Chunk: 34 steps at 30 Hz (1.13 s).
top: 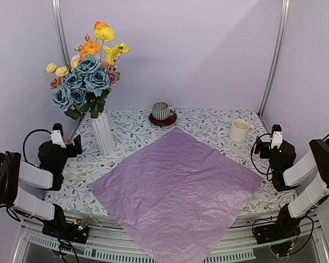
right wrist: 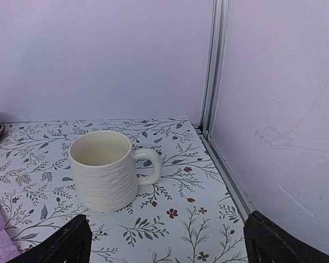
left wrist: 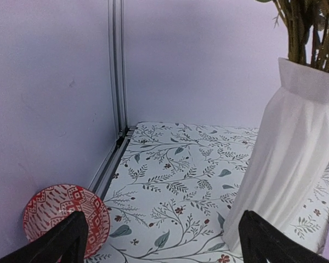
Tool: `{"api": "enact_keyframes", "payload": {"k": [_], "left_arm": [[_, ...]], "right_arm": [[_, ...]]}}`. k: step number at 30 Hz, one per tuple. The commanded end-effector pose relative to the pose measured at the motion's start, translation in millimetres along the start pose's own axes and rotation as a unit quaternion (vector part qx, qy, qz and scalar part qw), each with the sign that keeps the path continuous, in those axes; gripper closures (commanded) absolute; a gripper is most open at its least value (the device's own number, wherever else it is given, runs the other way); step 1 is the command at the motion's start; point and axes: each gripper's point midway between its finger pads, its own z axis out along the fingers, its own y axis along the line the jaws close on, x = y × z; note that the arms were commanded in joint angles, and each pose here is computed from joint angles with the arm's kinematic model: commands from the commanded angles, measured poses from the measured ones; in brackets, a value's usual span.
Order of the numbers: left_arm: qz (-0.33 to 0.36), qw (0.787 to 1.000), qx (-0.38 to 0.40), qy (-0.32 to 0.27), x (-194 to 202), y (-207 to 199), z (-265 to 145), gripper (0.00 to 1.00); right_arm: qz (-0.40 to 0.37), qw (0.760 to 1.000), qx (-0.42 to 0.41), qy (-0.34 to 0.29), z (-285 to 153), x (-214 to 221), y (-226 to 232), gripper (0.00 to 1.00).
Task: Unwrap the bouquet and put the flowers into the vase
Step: Reset both arms
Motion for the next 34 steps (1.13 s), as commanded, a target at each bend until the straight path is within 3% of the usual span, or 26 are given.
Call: {"api": "enact_keyframes", "payload": {"k": [1,3,6,9,34], "left_arm": [[0.001,1.000,0.018,-0.015,-13.4,-3.7,15.2,0.02],[-0.006,0.999,0.032,-0.009,-11.0,-8.2,19.7,0.02],[0.012,0.994,0.089,-0.058,-9.8,-28.4,7.7,0.02],[0.028,0.991,0.123,-0.035,2.5,-42.3,12.4,0.02],[0.037,0.995,0.091,-0.020,5.9,-41.4,23.7,0.02]], "right_arm": [[0.036,0.998,-0.026,-0.038,3.3,-17.7,5.2,0.01],[0.036,0.998,-0.024,-0.036,3.2,-17.1,4.4,0.01],[0.035,0.998,-0.025,-0.037,3.1,-17.6,4.8,0.01],[0.035,0.998,-0.026,-0.036,3.2,-17.1,4.8,0.01],[0.026,0.998,-0.046,-0.038,3.2,-18.0,12.1,0.01]]}}
